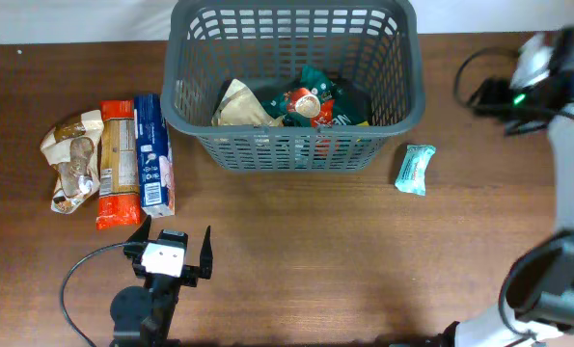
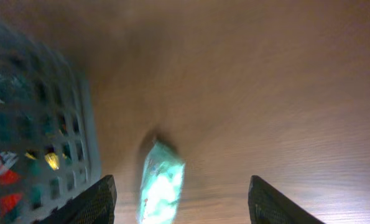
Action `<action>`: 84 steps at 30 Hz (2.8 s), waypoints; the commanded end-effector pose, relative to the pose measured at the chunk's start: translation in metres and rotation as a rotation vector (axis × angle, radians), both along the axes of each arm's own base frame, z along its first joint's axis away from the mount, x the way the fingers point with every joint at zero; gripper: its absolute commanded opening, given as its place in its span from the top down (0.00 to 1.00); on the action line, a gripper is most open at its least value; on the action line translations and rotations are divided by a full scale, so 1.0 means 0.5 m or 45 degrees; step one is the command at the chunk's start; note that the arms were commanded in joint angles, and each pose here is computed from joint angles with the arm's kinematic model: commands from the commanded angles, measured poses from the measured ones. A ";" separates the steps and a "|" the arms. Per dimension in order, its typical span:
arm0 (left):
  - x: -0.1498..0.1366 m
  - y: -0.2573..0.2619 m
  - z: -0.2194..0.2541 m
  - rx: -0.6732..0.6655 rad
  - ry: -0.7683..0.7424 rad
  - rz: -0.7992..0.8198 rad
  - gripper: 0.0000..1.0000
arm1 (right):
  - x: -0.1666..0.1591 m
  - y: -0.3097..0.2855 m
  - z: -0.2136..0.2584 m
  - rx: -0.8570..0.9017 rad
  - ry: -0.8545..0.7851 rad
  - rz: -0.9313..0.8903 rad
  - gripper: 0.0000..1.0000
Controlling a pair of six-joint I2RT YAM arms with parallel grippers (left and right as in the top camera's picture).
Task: Pack container
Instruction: 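Lower the right gripper onto the mint-green bar and grasp it, then carry the mint-green bar into the basket and release it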
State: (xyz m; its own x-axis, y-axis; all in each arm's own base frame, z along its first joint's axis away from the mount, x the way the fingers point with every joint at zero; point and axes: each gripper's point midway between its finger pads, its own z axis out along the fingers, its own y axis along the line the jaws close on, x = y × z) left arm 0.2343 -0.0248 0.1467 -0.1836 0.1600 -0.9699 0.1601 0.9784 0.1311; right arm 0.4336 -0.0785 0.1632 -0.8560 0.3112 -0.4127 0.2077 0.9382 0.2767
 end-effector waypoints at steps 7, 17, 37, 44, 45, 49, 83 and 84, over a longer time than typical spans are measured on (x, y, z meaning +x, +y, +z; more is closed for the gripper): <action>-0.001 -0.006 -0.001 -0.013 -0.003 -0.016 0.01 | -0.042 0.173 -0.175 0.419 0.202 -0.033 0.33; -0.001 -0.006 -0.001 -0.013 -0.003 -0.016 0.01 | -0.061 0.208 -0.252 0.362 0.307 -0.077 0.32; -0.001 -0.006 -0.001 -0.013 -0.003 -0.016 0.01 | -0.084 0.150 -0.270 0.282 0.369 -0.174 0.39; -0.001 -0.006 -0.001 -0.013 -0.003 -0.016 0.01 | -0.093 0.138 -0.285 0.233 0.392 -0.193 0.60; -0.001 -0.006 -0.001 -0.013 -0.003 -0.016 0.01 | -0.097 0.139 -0.291 0.233 0.398 -0.193 0.59; -0.001 -0.006 -0.001 -0.013 -0.003 -0.016 0.01 | -0.100 0.139 -0.300 0.234 0.394 -0.194 0.53; -0.001 -0.006 -0.001 -0.013 -0.003 -0.016 0.01 | -0.029 0.397 0.533 -0.128 -0.976 0.979 0.96; -0.001 -0.006 -0.001 -0.013 -0.003 -0.016 0.01 | -0.032 0.430 0.523 -0.154 -0.985 1.068 0.97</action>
State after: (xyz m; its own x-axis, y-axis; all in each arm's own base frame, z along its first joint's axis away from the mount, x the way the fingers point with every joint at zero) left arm 0.2343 -0.0248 0.1466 -0.1839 0.1600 -0.9698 0.1602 0.9784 0.1310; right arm 0.4179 0.0951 0.4434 -0.4067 -0.0746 -0.9105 -0.5082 0.8467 0.1577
